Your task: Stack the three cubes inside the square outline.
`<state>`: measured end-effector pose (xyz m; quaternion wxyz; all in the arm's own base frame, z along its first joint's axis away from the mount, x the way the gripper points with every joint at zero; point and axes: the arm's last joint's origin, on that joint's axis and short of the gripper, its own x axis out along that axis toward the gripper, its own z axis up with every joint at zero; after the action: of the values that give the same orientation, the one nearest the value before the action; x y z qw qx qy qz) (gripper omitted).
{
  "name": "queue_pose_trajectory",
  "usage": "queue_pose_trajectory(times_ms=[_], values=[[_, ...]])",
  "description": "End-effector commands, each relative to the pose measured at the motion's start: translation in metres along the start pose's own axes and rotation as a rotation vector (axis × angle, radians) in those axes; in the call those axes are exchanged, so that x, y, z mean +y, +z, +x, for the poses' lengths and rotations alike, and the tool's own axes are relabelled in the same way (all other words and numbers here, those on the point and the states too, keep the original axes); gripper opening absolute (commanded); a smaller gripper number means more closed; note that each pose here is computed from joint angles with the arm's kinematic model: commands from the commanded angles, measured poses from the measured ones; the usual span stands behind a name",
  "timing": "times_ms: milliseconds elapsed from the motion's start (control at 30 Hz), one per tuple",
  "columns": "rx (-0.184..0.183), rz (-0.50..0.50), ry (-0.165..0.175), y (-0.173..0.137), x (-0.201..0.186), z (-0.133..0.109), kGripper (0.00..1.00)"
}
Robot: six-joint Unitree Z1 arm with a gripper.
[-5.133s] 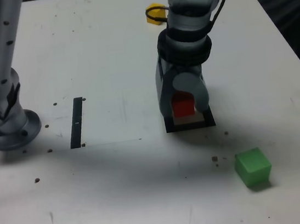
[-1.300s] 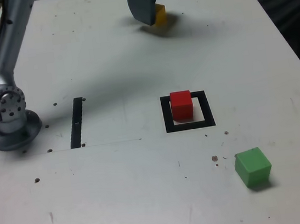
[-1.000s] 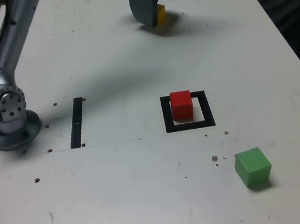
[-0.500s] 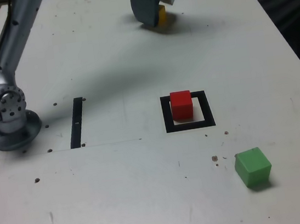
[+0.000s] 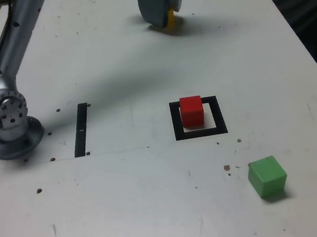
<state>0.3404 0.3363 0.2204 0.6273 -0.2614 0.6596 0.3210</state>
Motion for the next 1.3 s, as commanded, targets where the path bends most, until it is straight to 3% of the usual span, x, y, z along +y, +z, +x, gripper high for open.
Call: queue_pose_trajectory(times_ms=[0, 367, 700, 1000, 1267], values=[[-0.003, -0.004, -0.002, 0.001, 0.001, 0.001, 0.36], [0.000, 0.023, 0.005, -0.006, 0.000, -0.005, 0.36], [-0.023, 0.162, 0.010, -0.033, -0.010, -0.026, 0.36], [-0.037, 0.321, -0.013, -0.071, -0.029, -0.047, 0.36], [-0.056, 0.448, -0.036, -0.123, -0.051, -0.074, 0.36]])
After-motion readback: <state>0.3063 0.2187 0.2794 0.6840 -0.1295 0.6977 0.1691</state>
